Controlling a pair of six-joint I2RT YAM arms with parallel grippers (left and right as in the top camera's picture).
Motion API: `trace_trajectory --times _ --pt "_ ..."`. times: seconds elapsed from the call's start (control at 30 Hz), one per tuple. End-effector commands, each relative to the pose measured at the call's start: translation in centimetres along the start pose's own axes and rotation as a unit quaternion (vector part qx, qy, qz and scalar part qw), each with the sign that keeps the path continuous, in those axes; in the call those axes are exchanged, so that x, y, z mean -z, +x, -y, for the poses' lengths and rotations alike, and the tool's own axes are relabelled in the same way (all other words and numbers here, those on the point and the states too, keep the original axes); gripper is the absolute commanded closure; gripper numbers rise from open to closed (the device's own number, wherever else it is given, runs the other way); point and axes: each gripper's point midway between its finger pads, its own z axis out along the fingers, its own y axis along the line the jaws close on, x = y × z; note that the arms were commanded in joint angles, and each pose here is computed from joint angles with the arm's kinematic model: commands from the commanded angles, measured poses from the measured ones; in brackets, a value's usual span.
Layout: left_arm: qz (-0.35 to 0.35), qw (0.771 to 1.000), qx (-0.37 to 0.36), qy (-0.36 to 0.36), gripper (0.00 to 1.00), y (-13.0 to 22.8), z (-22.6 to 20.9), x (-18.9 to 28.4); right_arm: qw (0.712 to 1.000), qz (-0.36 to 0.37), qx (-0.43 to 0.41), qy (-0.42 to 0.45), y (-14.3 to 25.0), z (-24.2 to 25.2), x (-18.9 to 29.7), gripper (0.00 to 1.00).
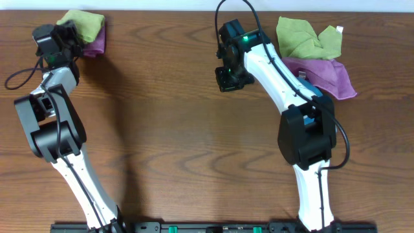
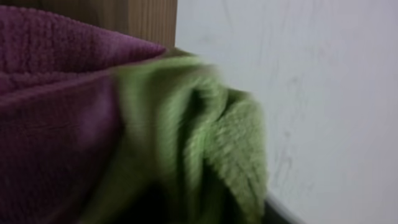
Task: Fold the cloth
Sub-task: 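Place the green square on the pink cloth and open the left gripper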
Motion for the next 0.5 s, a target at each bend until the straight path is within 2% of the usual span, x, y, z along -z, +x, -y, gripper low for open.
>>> trace_trajectory --times 0.0,0.47 --pt "-0.021 1.0 0.001 0.005 0.05 -0.6 0.6 0.4 1.0 0.018 0.005 -0.001 -0.6 -0.8 1.2 0.99" --pt "-0.092 0.995 0.034 0.009 0.05 -2.4 0.7 2.1 1.0 0.027 0.015 -0.004 -0.8 -1.7 1.2 0.99"
